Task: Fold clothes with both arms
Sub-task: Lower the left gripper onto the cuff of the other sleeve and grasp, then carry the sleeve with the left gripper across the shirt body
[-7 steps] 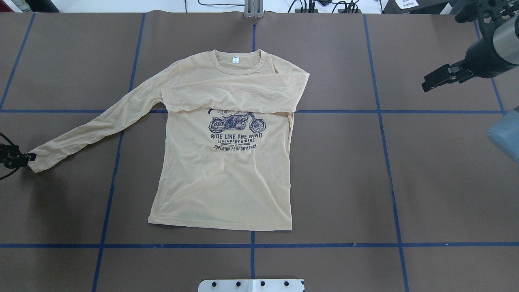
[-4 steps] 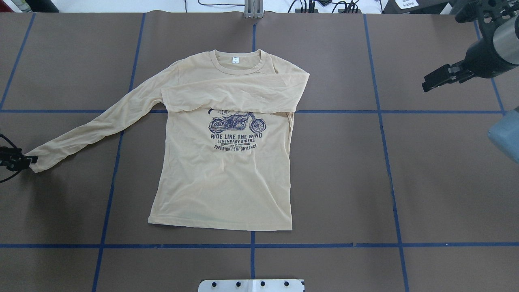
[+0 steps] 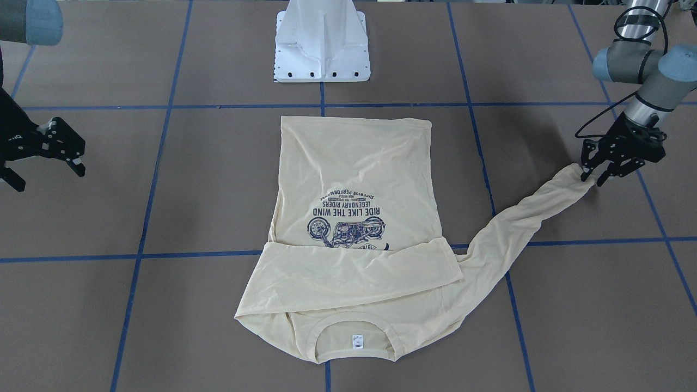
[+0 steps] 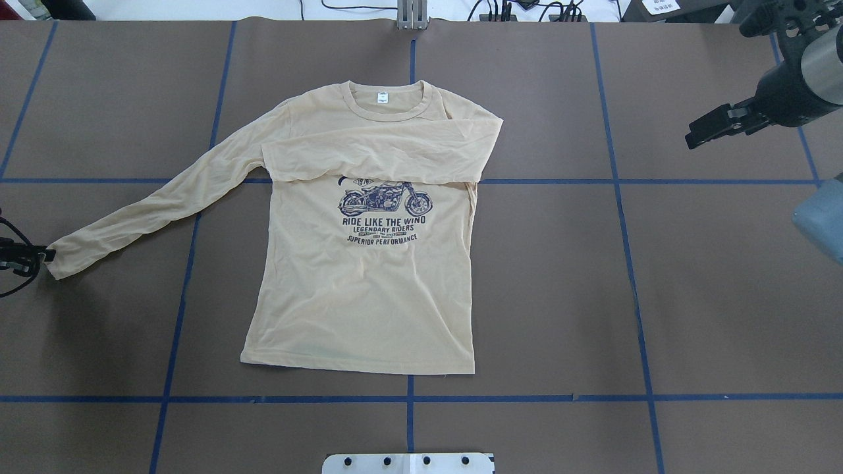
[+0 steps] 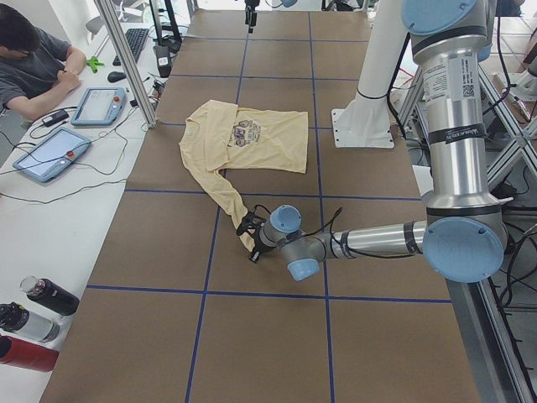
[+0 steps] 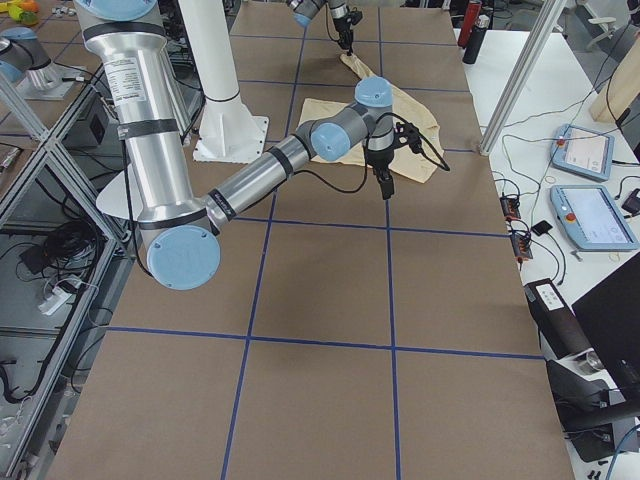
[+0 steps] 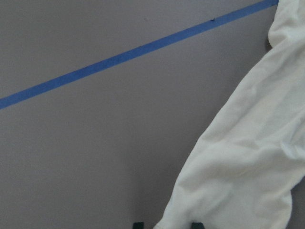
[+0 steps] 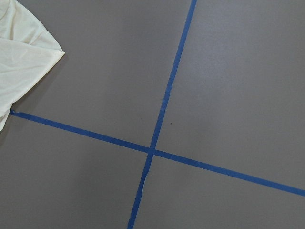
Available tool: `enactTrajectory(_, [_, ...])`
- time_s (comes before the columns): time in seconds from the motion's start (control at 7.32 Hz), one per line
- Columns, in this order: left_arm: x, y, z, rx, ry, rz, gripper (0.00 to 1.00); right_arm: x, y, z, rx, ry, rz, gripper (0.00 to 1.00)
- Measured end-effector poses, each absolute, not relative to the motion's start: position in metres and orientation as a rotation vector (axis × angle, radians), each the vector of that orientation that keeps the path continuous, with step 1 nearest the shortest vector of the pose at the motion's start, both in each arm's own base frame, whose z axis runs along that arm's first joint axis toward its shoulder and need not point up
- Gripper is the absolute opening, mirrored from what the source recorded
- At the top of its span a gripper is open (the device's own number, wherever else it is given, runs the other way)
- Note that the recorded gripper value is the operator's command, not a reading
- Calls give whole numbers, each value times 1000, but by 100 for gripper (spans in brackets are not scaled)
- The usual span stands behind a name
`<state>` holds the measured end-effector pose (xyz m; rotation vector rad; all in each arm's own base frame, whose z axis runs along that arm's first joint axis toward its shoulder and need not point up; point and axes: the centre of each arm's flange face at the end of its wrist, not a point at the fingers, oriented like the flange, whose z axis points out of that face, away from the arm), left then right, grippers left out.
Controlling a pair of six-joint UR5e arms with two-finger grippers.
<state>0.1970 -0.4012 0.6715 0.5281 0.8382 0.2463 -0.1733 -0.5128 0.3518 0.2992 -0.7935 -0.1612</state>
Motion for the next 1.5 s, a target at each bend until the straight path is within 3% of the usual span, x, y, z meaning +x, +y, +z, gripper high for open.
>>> enactTrajectory(0.68, [193,-428,612,485,902,251,0,-173,-513,352,297,-794,-155,100])
enactTrajectory(1.5, [278,-583,324,386,831,196,0,-174,-513,352,295,-793,-151,100])
